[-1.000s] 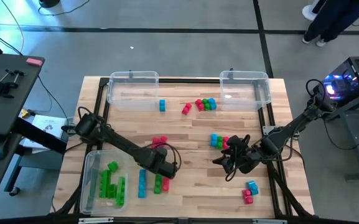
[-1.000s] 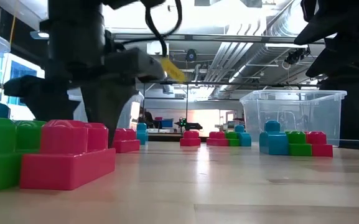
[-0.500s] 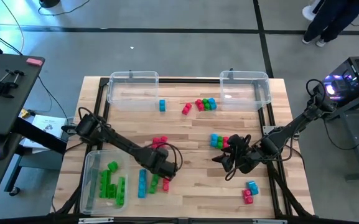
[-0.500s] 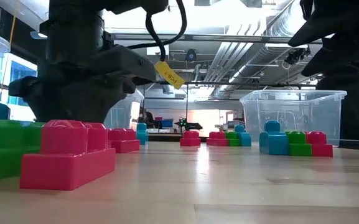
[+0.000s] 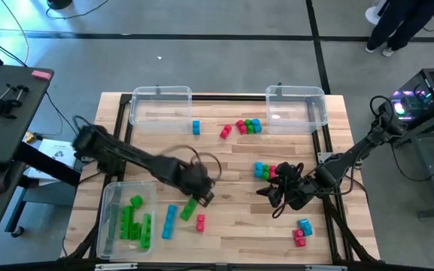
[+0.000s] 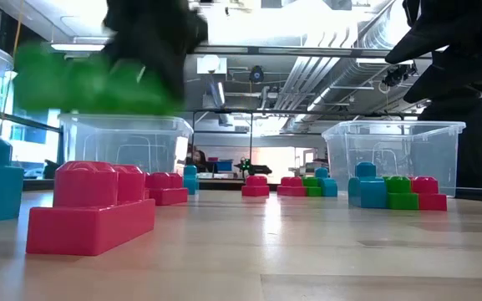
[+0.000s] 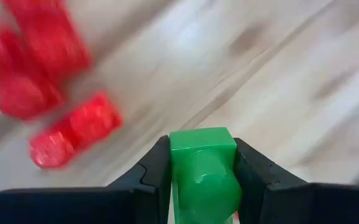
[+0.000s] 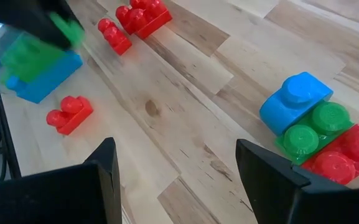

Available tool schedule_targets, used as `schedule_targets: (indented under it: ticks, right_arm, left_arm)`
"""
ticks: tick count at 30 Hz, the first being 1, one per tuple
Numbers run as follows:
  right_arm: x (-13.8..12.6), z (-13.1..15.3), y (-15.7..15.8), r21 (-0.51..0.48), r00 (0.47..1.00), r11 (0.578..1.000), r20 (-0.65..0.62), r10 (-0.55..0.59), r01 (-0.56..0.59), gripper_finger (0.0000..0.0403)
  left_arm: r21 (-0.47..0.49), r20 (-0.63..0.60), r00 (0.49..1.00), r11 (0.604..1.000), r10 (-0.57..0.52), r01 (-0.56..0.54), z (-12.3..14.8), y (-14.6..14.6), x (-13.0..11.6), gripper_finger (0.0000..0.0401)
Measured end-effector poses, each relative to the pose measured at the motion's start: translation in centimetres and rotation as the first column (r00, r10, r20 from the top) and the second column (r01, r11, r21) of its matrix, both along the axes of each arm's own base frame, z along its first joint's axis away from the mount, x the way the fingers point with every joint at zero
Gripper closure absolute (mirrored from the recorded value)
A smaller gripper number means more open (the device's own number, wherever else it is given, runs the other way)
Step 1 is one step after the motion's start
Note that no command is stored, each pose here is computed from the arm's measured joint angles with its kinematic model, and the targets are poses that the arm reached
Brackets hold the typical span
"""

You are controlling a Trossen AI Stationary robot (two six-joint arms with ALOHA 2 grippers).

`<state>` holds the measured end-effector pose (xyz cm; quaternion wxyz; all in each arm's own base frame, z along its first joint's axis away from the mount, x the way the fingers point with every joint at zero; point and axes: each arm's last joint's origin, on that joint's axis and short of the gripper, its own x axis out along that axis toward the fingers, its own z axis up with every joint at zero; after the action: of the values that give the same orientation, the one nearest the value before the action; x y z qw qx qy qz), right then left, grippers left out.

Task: Sort blocks
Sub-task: Put the green game piece into the bottom left transparent bin, then put the blue game piece into the top right transparent bin

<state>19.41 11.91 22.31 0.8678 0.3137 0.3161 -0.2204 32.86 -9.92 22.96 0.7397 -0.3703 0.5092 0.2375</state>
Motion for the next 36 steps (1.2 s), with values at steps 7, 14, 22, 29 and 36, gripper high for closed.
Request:
schedule_targets:
  ticks: [7,14,22,29,36]
  right_arm:
    - [0.0,0.0,0.0,0.006,1.0,1.0,0.002,-0.01,0.01,0.0204]
    - [0.2,-0.3,0.0,0.005,1.0,1.0,-0.008,-0.02,0.02,0.0204]
    - [0.7,-1.0,0.3,0.003,0.999,1.0,-0.024,-0.024,0.024,0.0204]
    - [1.0,-0.8,0.5,0.034,1.0,0.999,0.007,-0.02,0.02,0.0204]
    - [1.5,-0.3,0.9,0.085,0.997,0.996,0.08,-0.011,0.004,0.0204]
  left_arm:
    - [0.069,0.302,0.953,0.998,-0.028,0.007,9.7,1.4,-6.3,0.0307]
    - [-0.008,0.198,0.979,0.999,0.038,-0.037,12.1,-1.3,-15.3,0.0306]
    - [-0.053,-0.057,0.991,0.991,0.121,-0.124,10.6,-5.5,-20.4,0.0291]
    - [0.005,-0.122,0.983,0.99,0.139,-0.139,9.3,-7.1,-20.7,0.0225]
    - [-0.02,-0.059,0.991,0.992,0.122,-0.124,9.8,-6.2,-19.4,0.0167]
